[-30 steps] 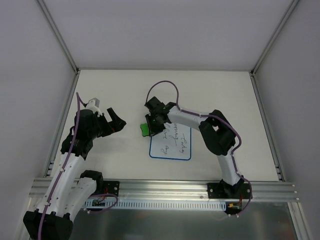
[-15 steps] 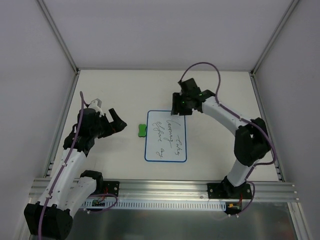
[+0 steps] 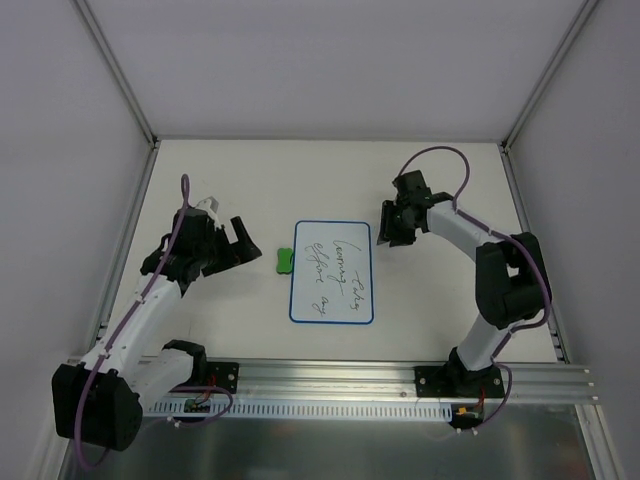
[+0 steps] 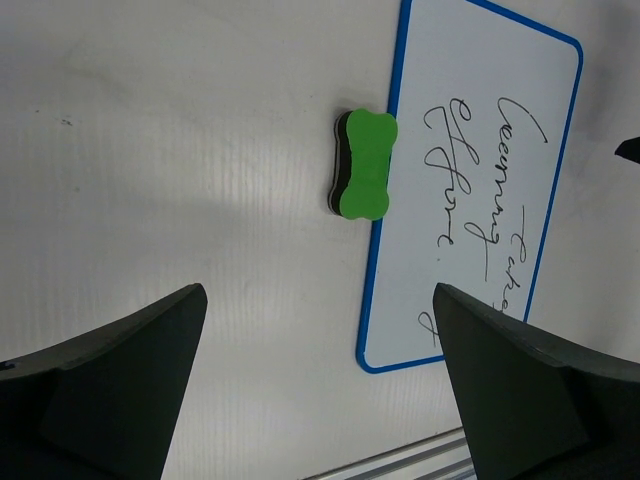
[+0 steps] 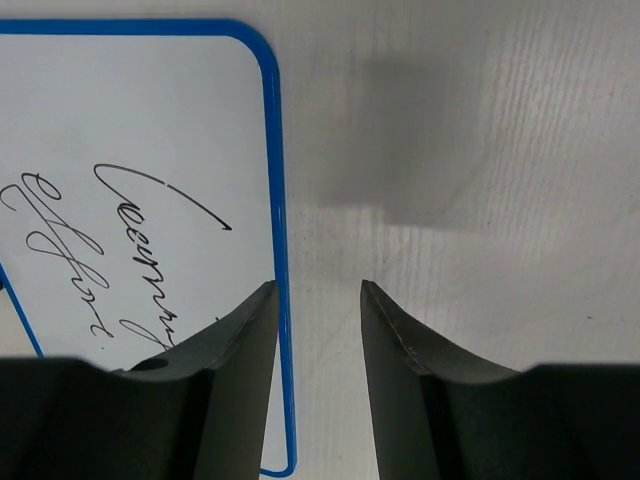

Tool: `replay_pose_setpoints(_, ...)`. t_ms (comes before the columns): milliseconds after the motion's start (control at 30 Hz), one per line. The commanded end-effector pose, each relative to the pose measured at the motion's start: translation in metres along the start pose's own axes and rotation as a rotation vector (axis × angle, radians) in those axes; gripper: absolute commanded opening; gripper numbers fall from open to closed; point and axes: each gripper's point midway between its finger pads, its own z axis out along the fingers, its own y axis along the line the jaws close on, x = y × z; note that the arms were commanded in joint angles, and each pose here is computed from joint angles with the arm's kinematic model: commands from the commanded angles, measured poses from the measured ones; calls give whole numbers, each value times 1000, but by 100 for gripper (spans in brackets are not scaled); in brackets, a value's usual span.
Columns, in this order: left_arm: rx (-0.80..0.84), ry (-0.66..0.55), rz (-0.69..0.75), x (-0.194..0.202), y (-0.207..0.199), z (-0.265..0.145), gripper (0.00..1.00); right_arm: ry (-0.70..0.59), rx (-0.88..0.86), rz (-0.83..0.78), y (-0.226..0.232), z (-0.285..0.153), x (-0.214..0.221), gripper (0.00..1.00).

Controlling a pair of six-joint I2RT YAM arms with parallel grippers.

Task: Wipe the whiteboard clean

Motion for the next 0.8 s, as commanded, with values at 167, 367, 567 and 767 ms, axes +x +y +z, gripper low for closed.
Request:
replay_pose_setpoints(167,-46,6,49,-12,-9,14,99,-50,-82,27,20,29,-34,39)
replay_pose_setpoints(367,-90,27,56,-15,-7,25,99,-40,-88,37,22,47,-34,36)
replay_pose_setpoints(567,-138,62,73,-11,-6,41,99,-33,-54,19,22,54,-30,34)
replay_pose_setpoints(767,-185,117,70,-3,-3,60,99,-15,30,-14,12,62,-18,31)
